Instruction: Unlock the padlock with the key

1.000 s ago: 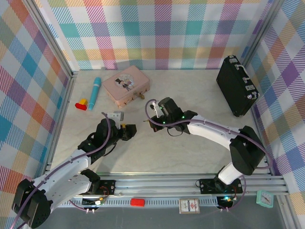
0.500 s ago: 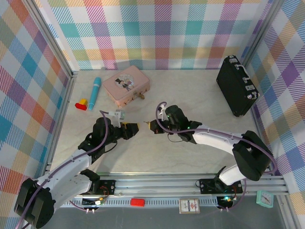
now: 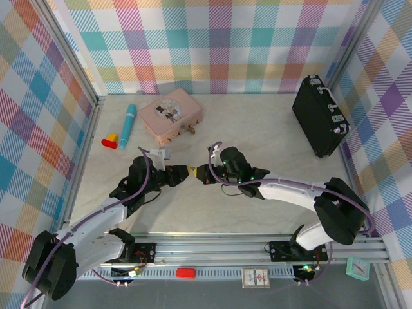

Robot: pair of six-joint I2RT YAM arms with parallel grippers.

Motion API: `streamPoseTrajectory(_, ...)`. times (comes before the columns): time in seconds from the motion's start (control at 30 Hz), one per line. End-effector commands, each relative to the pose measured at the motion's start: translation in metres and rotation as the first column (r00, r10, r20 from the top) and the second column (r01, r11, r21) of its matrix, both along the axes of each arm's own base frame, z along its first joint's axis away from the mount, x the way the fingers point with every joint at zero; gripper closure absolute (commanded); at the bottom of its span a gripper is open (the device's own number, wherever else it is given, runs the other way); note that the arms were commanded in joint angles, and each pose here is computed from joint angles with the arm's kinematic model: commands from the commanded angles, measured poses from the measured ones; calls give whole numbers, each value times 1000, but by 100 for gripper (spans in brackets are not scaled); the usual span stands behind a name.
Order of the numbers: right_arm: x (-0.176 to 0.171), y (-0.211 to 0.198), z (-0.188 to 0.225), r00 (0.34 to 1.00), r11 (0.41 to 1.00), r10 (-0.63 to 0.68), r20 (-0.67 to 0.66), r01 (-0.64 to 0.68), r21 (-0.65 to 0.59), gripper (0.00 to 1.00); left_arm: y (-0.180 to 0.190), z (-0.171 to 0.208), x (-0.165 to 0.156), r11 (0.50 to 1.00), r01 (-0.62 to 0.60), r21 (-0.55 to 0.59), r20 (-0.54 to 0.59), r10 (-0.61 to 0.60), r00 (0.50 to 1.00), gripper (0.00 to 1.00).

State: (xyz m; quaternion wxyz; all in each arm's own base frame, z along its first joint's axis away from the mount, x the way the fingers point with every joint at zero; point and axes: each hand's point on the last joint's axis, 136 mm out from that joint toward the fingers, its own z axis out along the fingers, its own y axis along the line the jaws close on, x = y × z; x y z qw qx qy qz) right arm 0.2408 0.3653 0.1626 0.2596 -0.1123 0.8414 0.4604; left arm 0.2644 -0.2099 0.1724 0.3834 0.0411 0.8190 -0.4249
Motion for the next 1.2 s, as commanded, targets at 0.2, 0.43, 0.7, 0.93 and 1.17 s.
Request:
streamPoseTrajectory(0.2, -7, 13, 1, 999, 1000, 30, 15, -30, 1, 100, 1, 9, 0, 999, 4, -39, 23, -3, 1000, 76)
streamPoseTrajectory(0.43, -7, 14, 4, 999, 1000, 29, 21, -29, 4, 100, -1, 11, -2, 999, 18, -51, 23, -17, 1000, 88)
streamPoseTrajectory(0.7, -5, 16, 8, 999, 1000, 23, 26, -24, 11, 100, -4, 13, -3, 998, 33, -60, 26, -32, 999, 99)
streamPoseTrajectory(0.93, -2, 8, 18, 997, 1000, 7, 73, -7, -5, 62, 4, 15, 2, 999, -20, -33, 24, 21, 999, 100)
streamPoseTrajectory(1.17, 10, -35, 47, 979, 991, -63, 195, 38, 129, 37, 4, 50, 11, 999, -33, -30, 85, 35, 996, 100)
